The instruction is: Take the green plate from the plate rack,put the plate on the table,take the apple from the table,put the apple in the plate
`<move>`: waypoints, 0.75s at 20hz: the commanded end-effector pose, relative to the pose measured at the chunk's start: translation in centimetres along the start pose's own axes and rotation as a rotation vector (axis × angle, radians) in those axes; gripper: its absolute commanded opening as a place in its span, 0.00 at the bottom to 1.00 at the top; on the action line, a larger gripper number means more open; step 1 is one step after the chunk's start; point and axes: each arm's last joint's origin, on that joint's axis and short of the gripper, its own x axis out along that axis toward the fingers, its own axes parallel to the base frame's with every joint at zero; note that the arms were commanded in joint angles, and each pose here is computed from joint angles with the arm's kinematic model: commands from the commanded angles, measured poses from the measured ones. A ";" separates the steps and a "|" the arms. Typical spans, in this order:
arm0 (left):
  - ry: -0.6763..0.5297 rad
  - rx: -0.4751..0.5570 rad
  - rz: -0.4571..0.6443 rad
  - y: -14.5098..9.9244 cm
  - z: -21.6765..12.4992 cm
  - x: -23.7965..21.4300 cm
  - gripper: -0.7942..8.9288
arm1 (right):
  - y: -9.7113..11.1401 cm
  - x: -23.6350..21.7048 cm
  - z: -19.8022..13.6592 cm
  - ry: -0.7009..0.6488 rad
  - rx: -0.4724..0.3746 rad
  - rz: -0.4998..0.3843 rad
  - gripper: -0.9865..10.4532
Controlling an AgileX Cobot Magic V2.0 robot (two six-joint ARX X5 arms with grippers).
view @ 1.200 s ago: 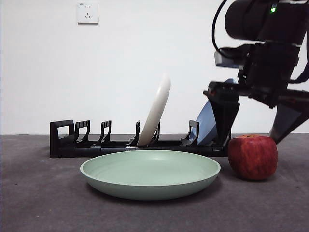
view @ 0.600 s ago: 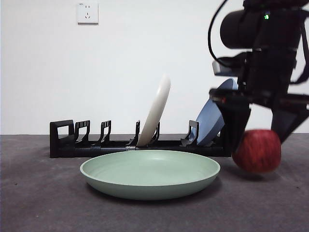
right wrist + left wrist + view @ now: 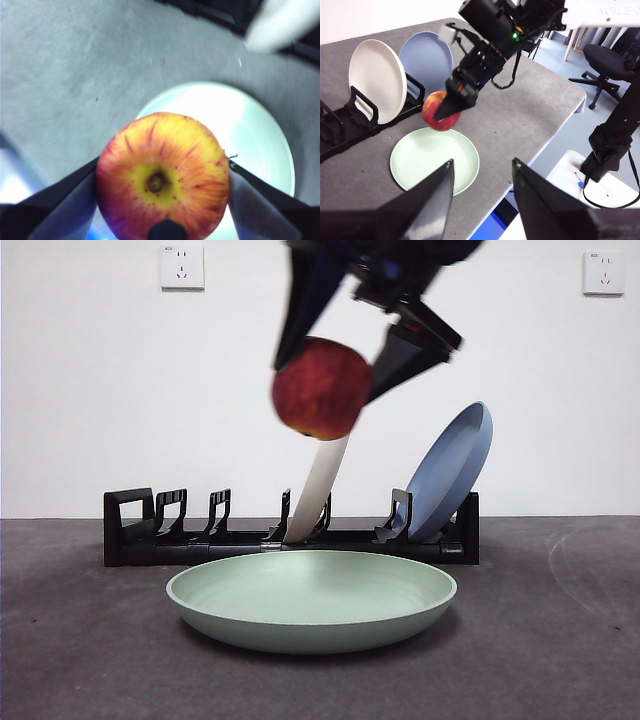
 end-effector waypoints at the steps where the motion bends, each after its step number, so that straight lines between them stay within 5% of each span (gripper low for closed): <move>1: 0.008 -0.018 0.007 0.0 -0.2 0.1 0.28 | 2.0 1.2 -0.3 -0.018 -0.051 -0.136 0.08; 4: 0.010 -0.026 0.008 0.1 -0.2 0.1 0.28 | 3.6 2.3 -0.8 -0.024 -0.103 -0.254 0.08; 15: 0.028 -0.033 0.015 0.1 -0.4 0.1 0.28 | 2.0 9.7 -2.7 0.213 -0.116 -0.314 0.08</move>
